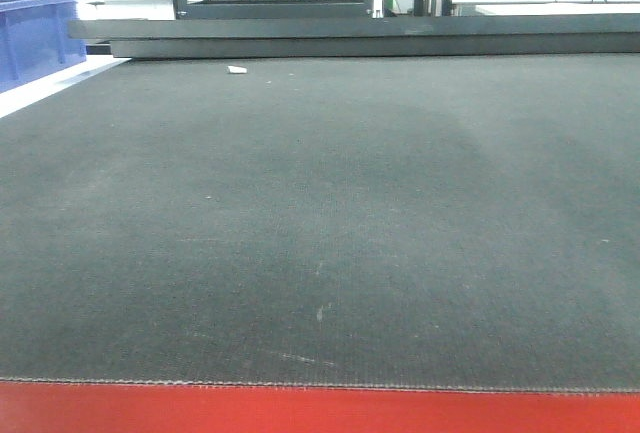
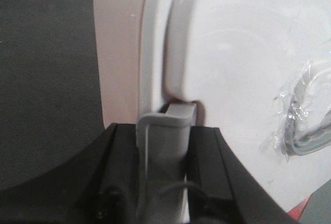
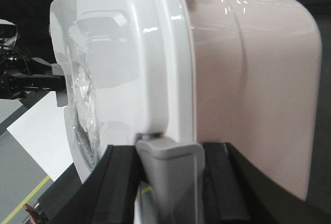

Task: Grab white bin and place on right shelf
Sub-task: 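Hold the bin raised with both grippers while backing away, then hold the bin and drive the base toward the steel shelving rack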

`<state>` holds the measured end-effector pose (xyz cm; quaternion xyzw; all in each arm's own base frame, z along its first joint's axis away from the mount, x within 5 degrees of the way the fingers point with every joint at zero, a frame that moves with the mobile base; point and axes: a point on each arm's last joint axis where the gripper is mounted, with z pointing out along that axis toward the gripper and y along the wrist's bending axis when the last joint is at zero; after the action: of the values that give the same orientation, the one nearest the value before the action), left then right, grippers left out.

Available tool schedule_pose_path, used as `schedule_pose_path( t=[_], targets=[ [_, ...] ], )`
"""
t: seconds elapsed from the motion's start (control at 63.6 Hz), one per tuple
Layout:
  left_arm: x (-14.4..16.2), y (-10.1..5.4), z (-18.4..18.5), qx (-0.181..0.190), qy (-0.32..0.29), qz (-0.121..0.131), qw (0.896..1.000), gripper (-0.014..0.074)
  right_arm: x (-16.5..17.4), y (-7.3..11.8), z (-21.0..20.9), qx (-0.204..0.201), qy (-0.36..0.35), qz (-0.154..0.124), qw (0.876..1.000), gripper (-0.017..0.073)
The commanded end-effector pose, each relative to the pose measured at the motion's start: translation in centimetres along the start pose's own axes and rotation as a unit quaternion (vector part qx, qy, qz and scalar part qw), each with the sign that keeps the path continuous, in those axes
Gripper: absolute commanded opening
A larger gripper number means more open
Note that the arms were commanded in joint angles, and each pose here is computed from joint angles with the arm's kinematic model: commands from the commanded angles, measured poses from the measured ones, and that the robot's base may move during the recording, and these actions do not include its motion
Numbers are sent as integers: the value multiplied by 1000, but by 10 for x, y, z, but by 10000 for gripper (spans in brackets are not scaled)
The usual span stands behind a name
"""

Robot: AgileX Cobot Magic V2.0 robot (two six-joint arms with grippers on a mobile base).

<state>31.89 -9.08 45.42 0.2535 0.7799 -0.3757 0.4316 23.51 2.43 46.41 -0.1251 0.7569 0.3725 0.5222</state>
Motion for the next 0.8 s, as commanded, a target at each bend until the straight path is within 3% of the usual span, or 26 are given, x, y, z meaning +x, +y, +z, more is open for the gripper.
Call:
schedule_pose_path(
  t=[0.0,0.786],
  targets=[
    [-5,-65,-12,155,10,38,987,-126,-4,52,-10,-174,1,12,985,73],
    [-5,-65,-12,155,10,38,987,-126,-4,52,-10,-174,1,12,985,73]
  ],
)
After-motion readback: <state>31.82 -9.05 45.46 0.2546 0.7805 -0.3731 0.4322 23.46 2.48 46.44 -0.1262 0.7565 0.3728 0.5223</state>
